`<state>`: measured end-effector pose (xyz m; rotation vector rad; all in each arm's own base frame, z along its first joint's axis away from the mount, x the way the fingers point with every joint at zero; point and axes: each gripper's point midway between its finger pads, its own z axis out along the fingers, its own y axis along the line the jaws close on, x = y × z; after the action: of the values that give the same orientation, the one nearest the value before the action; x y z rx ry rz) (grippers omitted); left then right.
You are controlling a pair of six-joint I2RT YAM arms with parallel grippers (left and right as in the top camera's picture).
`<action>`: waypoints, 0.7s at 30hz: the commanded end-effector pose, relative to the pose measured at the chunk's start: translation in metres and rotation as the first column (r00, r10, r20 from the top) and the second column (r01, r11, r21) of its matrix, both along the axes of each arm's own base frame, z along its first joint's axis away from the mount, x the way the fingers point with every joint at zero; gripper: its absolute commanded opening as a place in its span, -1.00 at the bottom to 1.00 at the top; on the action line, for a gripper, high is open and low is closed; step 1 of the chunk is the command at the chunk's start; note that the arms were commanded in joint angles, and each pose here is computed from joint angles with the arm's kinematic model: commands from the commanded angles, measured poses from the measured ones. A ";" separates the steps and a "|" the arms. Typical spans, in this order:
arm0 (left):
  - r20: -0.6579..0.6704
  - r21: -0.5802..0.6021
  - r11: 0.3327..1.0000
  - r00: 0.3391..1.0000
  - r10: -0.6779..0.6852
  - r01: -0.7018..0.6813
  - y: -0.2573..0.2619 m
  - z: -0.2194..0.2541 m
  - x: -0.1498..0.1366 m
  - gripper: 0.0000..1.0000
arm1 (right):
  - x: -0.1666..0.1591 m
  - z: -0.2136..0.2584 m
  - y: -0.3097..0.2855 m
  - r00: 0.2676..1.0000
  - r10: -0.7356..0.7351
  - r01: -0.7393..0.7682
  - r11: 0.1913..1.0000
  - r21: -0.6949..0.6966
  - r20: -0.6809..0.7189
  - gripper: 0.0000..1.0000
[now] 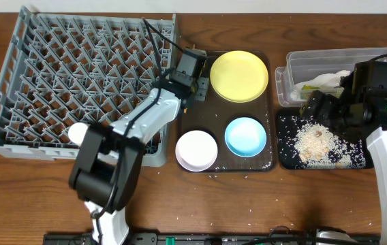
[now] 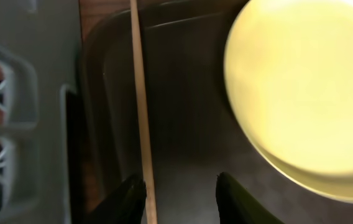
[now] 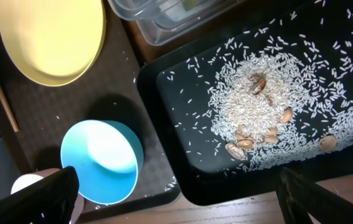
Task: Sort waste into correct bins and load items into the dishwasher
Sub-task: 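Return the left gripper to the tray and grasp the second chopstick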
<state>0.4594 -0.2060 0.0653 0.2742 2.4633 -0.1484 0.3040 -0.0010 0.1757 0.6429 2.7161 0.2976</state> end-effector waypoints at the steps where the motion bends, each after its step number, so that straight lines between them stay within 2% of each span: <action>1: -0.003 0.041 0.999 1.000 0.014 -0.014 0.004 -0.019 0.004 -0.26 | 0.001 0.008 -0.001 1.000 0.005 -0.005 1.000 -0.003 0.027 0.98; 7: 0.014 0.136 0.987 0.997 0.080 -0.081 0.021 -0.043 0.012 -0.28 | 0.001 0.008 -0.001 1.000 0.005 -0.005 1.000 -0.003 0.027 0.98; 21: -0.049 0.177 0.982 0.996 0.081 -0.071 0.023 -0.081 0.004 -0.28 | 0.001 0.008 -0.001 1.000 0.005 -0.005 1.000 -0.003 0.027 0.99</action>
<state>0.4712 -0.1871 0.0069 0.2342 2.4953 0.0456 0.3040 -0.0010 0.1758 0.6428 2.7162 0.2981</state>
